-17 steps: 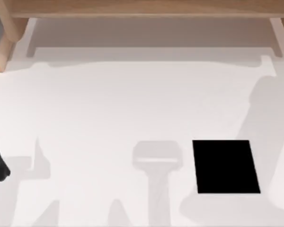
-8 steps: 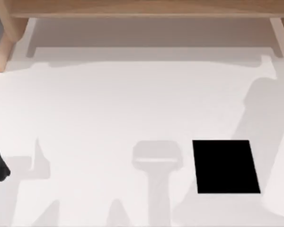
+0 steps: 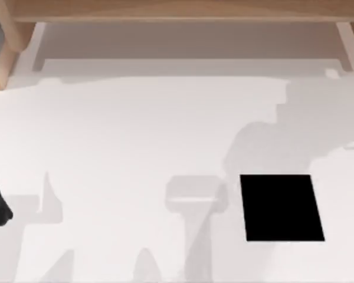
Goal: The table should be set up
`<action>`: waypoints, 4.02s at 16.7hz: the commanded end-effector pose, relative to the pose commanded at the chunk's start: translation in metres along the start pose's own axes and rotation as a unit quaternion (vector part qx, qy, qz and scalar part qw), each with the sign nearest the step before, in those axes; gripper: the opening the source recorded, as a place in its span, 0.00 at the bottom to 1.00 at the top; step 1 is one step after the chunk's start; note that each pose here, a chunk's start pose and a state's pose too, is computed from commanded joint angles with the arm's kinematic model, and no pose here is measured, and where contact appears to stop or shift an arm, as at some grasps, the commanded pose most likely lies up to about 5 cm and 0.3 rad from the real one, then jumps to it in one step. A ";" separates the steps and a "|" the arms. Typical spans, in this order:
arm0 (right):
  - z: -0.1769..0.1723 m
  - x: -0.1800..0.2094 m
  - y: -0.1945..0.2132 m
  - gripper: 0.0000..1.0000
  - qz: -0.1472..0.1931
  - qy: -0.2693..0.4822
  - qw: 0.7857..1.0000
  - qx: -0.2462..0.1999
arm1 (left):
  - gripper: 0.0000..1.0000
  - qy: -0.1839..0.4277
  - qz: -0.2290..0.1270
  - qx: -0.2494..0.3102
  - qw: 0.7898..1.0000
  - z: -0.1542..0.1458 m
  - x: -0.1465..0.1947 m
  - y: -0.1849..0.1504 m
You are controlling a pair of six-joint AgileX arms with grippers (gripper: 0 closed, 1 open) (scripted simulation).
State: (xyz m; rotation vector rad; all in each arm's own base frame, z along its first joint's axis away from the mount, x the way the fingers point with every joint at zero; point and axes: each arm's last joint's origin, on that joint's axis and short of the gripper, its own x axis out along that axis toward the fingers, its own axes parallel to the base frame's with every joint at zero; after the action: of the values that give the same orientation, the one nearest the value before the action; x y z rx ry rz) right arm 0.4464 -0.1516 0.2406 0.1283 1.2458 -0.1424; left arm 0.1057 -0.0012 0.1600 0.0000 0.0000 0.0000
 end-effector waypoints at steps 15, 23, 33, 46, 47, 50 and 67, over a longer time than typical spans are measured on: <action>-0.045 -0.070 0.142 0.00 0.075 -0.107 0.990 0.061 | 1.00 0.000 0.000 0.000 1.000 0.000 0.000 0.000; -0.105 -0.048 0.217 0.00 0.085 -0.077 0.993 0.041 | 1.00 0.000 0.000 0.000 1.000 0.000 0.000 0.000; -0.241 0.024 0.281 0.00 0.012 0.109 0.991 -0.076 | 1.00 0.000 0.000 0.000 1.000 0.000 0.000 0.000; -0.225 0.022 0.275 0.00 0.025 0.073 0.996 -0.035 | 1.00 0.000 0.000 0.000 1.000 0.000 0.000 0.000; -0.223 0.021 0.273 0.00 0.026 0.065 0.997 -0.029 | 1.00 0.000 0.000 0.000 1.000 0.000 0.000 0.000; -0.218 0.019 0.270 0.00 0.024 0.044 0.999 -0.016 | 1.00 0.000 0.000 0.000 1.000 0.000 0.000 0.000; -0.220 0.020 0.262 0.00 0.004 0.042 0.999 -0.005 | 1.00 0.000 0.000 0.000 1.000 0.000 0.000 0.000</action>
State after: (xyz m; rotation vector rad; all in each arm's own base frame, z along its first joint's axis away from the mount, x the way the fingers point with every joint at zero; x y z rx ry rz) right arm 0.2936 0.1442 0.1571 0.1307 1.3287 -0.1252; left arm 0.1057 -0.0012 0.1600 0.0000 0.0000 0.0000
